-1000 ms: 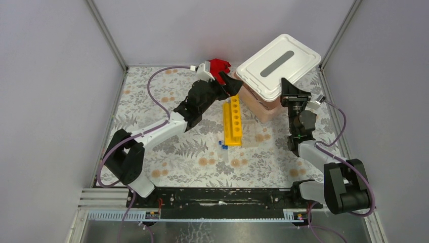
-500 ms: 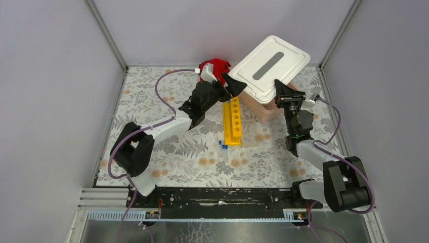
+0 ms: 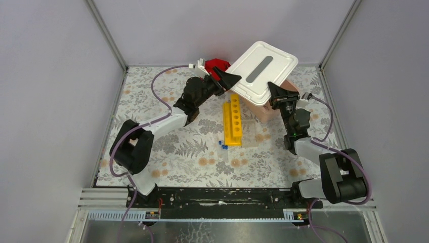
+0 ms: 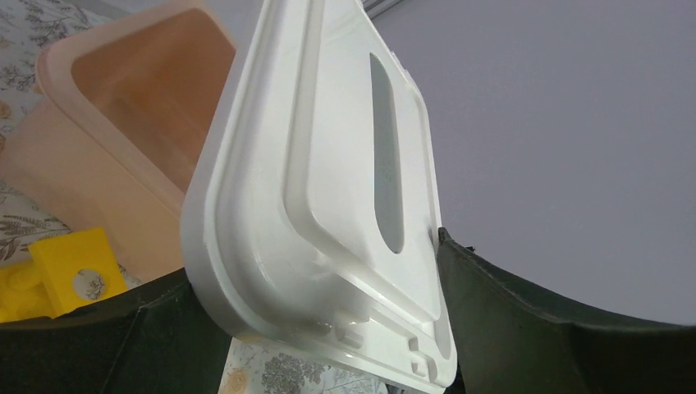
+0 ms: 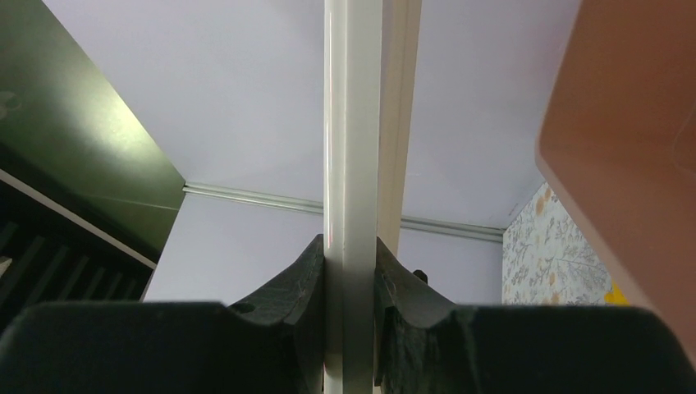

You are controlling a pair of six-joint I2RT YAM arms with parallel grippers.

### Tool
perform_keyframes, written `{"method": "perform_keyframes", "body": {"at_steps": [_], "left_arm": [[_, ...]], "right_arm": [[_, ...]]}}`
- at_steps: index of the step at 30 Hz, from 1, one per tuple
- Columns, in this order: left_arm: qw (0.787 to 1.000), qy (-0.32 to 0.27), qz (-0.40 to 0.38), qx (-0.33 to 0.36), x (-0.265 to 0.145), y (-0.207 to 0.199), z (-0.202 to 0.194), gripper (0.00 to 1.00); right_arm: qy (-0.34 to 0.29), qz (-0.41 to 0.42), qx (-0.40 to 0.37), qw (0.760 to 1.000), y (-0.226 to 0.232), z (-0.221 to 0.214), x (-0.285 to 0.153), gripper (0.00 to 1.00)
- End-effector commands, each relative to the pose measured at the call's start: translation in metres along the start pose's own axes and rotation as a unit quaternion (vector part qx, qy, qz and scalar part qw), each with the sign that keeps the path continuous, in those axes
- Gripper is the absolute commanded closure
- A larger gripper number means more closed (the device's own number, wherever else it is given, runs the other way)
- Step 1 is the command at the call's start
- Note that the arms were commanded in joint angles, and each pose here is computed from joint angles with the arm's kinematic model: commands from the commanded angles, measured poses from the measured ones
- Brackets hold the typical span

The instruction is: Organize the chemistry lab equipment

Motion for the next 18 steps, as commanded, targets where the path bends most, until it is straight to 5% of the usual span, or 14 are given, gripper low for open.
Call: {"method": "perform_keyframes", "body": {"at_steps": [1,6,15,18], "left_arm": [[0.997,0.005,-0.078,-0.017,-0.001,-0.023,0.003,0.12],[0.995,0.023,-0.096,-0.029,0.002,-0.023,-0.004,0.2],[0.99,0.017,-0.134,-0.045,-0.001,-0.029,0.001,0.56],[0.989,0.013,-0.143,-0.043,-0.004,-0.029,0.006,0.66]], "right_arm": [[0.045,0.07,0.017,0.996,0.041,-0.022,0.005,1.0],[0.057,0.078,0.021,0.995,0.044,-0.03,0.01,1.0],[0.062,0.071,0.007,0.995,0.038,-0.034,0.002,1.0],[0.065,0.068,-0.005,0.996,0.038,-0.035,0.0,0.91]]}}
Point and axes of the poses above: each gripper's point midway between its finger pads, its own x axis out along the fingers, its own y axis along the line the jaws close on, z = x × y, the point moved 1 cm from there along -x, back along the fingers, and after that the axes turned 5 degrees about x, right-handed, at the moved point
